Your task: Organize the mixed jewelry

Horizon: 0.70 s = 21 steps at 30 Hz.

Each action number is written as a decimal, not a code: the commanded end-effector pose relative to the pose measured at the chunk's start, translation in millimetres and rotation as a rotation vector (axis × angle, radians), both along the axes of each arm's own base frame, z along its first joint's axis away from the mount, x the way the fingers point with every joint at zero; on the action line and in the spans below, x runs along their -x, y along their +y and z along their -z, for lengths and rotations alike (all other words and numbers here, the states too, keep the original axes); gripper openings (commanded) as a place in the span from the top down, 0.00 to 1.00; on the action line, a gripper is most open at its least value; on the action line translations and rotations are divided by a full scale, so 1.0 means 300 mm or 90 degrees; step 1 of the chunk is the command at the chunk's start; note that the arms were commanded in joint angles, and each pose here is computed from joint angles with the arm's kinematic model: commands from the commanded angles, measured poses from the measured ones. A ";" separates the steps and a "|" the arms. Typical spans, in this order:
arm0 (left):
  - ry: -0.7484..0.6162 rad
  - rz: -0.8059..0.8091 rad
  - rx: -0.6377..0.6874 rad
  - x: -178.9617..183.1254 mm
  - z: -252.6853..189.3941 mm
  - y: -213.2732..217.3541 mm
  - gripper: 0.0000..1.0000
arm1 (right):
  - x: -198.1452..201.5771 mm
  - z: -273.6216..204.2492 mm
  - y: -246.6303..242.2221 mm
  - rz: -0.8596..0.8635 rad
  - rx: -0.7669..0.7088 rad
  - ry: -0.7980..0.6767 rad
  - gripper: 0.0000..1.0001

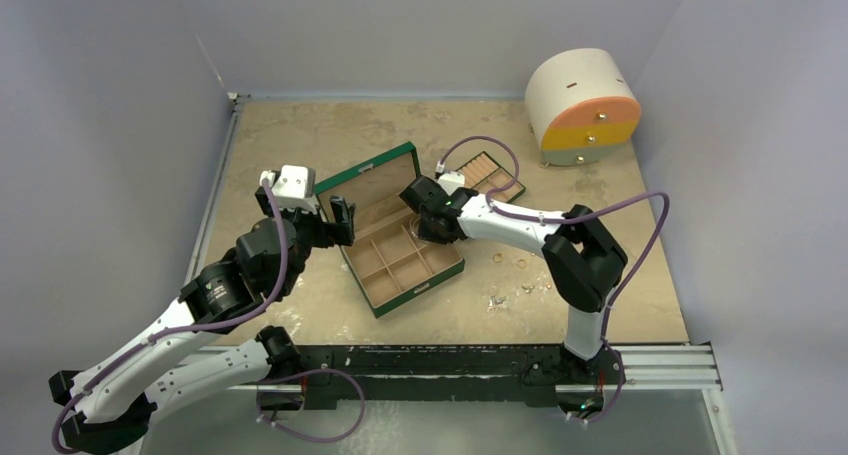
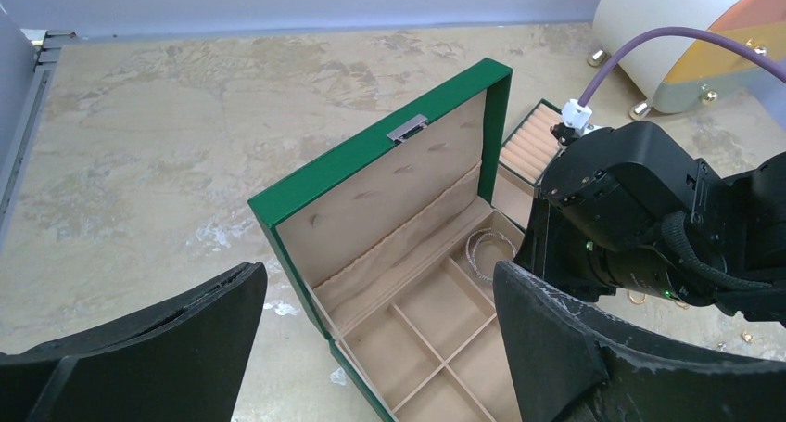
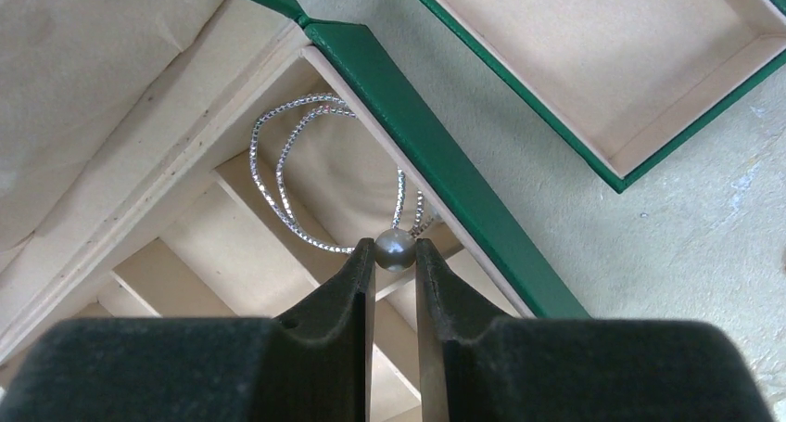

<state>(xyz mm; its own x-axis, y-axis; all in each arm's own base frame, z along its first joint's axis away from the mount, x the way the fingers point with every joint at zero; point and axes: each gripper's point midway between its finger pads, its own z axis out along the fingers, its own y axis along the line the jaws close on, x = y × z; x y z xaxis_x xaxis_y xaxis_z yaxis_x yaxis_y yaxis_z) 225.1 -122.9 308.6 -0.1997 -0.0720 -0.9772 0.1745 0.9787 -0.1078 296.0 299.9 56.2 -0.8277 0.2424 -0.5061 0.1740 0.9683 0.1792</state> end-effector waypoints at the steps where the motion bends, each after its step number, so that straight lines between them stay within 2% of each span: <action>1: -0.014 -0.004 0.009 -0.004 -0.021 0.002 0.08 | -0.039 -0.033 0.009 0.025 -0.006 -0.021 0.78; 4: -0.014 -0.003 0.010 -0.004 -0.022 0.000 0.08 | -0.038 -0.037 0.016 0.019 -0.013 -0.021 0.68; 7: -0.013 -0.004 0.009 -0.005 -0.020 0.000 0.08 | -0.034 -0.048 0.028 0.011 -0.026 -0.019 0.64; 21: -0.011 -0.006 0.005 -0.007 -0.014 -0.001 0.08 | -0.003 -0.193 0.014 -0.032 -0.067 -0.055 0.57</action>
<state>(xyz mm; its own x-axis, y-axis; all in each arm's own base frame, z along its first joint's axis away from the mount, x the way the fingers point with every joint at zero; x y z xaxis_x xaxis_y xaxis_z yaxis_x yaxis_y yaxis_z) 225.3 -123.3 308.0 -0.2011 -0.0701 -0.9771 0.1747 0.9789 -0.1062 295.1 306.3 75.3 -0.8235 0.2554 -0.5065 0.1531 0.9598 0.2351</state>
